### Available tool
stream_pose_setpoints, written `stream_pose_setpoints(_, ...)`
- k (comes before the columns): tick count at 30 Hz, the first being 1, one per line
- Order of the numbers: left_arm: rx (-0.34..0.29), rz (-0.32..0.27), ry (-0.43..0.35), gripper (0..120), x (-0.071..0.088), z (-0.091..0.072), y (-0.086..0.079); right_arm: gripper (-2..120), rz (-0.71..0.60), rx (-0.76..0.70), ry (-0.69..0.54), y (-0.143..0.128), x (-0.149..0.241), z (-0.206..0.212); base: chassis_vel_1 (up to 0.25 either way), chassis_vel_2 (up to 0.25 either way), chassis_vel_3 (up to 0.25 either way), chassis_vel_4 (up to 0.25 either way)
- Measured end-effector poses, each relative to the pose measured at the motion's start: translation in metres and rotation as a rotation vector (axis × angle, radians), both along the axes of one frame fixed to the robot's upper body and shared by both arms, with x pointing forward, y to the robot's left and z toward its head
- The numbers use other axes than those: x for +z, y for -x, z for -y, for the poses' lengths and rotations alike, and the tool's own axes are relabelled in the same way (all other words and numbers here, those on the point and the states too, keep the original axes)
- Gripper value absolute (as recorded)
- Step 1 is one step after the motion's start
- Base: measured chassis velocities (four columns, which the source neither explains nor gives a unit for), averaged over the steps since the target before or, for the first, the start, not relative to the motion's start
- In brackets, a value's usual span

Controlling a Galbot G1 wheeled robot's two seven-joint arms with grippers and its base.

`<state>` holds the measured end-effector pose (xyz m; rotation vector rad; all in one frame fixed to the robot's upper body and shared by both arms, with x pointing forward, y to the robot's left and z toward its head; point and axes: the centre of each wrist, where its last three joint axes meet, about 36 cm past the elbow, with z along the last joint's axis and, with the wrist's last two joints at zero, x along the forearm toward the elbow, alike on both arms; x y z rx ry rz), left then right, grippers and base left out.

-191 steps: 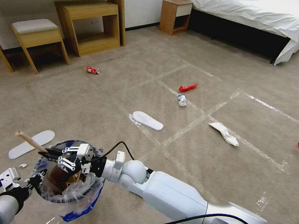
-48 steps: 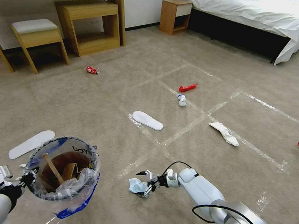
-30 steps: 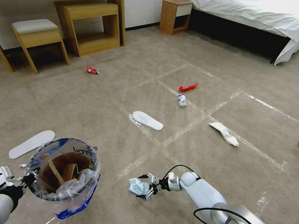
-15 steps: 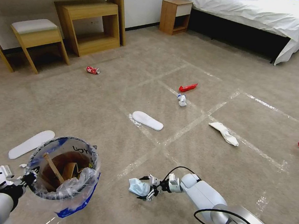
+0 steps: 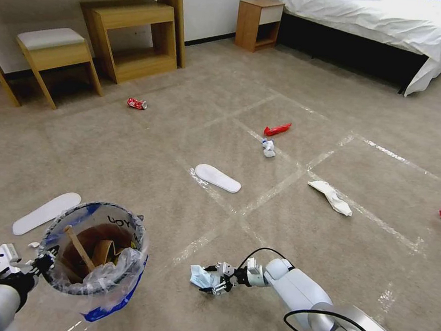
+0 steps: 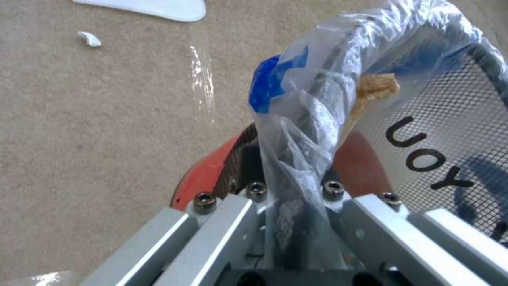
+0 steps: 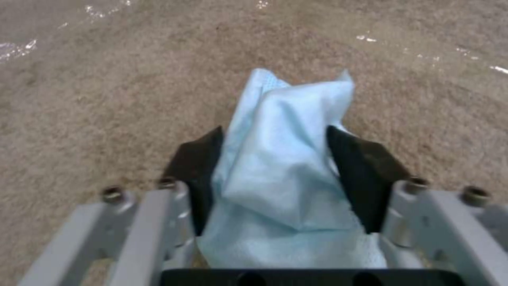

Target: Pick up the trash bin and place the garbage on the floor into it.

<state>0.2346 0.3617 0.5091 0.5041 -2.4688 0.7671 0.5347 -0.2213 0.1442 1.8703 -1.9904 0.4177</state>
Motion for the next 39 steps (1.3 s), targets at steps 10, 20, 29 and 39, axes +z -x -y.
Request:
stream_pose_setpoints(10, 0.0, 0.007, 0.0, 0, 0.001, 0.001, 0.0, 13, 0.02, -0.02, -0.026, -0.007, 0.007, 0.005, 0.0, 0.0, 0.0, 0.0)
stream_pose_setpoints(20, 0.0, 0.01, -0.004, 0, 0.002, 0.002, 0.001, 3, 0.041, -0.043, -0.035, -0.009, 0.01, 0.007, 0.0, 0.0, 0.0, 0.0)
stream_pose_setpoints(29, -0.003, 0.01, -0.003, 0, 0.005, 0.002, 0.002, 0, 0.082, -0.07, -0.107, -0.017, 0.02, -0.001, 0.0, 0.0, 0.0, 0.0)
stream_pose_setpoints(39, -0.002, 0.012, -0.006, 0, 0.009, 0.003, 0.004, 0, 0.319, -0.182, -0.404, -0.073, 0.139, -0.015, 0.0, 0.0, 0.0, 0.0)
